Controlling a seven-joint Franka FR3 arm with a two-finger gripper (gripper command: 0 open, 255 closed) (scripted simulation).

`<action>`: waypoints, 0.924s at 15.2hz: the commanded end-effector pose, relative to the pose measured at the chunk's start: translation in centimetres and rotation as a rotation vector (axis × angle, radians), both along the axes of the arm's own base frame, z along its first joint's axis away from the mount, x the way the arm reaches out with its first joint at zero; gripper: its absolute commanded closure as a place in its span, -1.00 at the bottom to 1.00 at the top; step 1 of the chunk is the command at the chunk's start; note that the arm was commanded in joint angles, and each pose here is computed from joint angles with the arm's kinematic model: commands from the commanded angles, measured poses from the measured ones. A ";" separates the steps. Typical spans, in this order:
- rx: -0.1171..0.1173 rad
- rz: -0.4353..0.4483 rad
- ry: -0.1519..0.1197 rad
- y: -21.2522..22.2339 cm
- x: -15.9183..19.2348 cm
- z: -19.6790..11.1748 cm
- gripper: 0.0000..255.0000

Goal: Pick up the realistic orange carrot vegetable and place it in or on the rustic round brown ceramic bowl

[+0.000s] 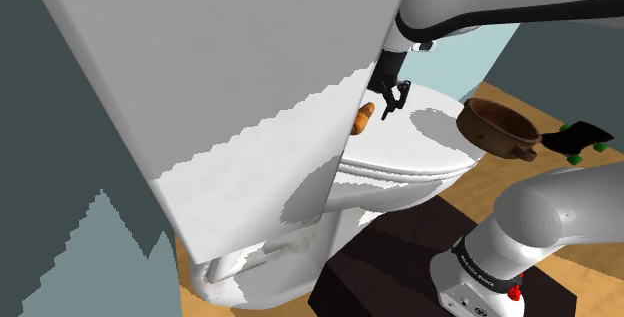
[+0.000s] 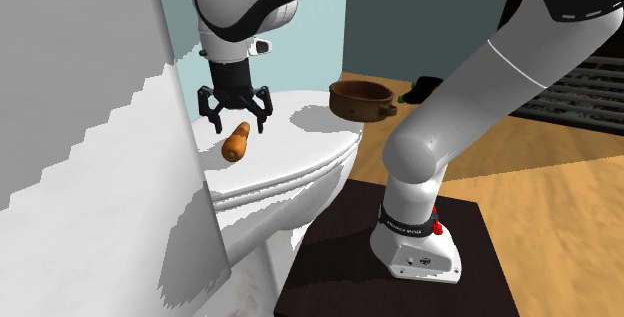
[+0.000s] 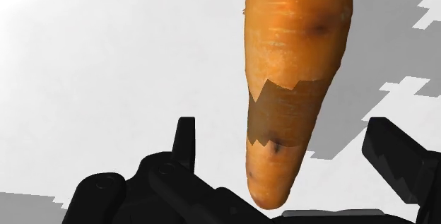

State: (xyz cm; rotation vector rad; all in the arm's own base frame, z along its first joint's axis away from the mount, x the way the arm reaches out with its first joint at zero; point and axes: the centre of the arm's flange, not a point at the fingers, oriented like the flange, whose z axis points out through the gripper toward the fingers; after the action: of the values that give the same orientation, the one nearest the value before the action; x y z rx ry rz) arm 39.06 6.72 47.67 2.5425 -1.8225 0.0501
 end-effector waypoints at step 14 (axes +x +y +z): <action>0.000 0.000 0.000 -0.1 0.0 -0.2 1.00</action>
State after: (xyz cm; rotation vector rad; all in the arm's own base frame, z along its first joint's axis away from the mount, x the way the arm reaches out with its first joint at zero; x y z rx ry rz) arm 39.04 6.66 47.49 2.5424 -1.8233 0.0515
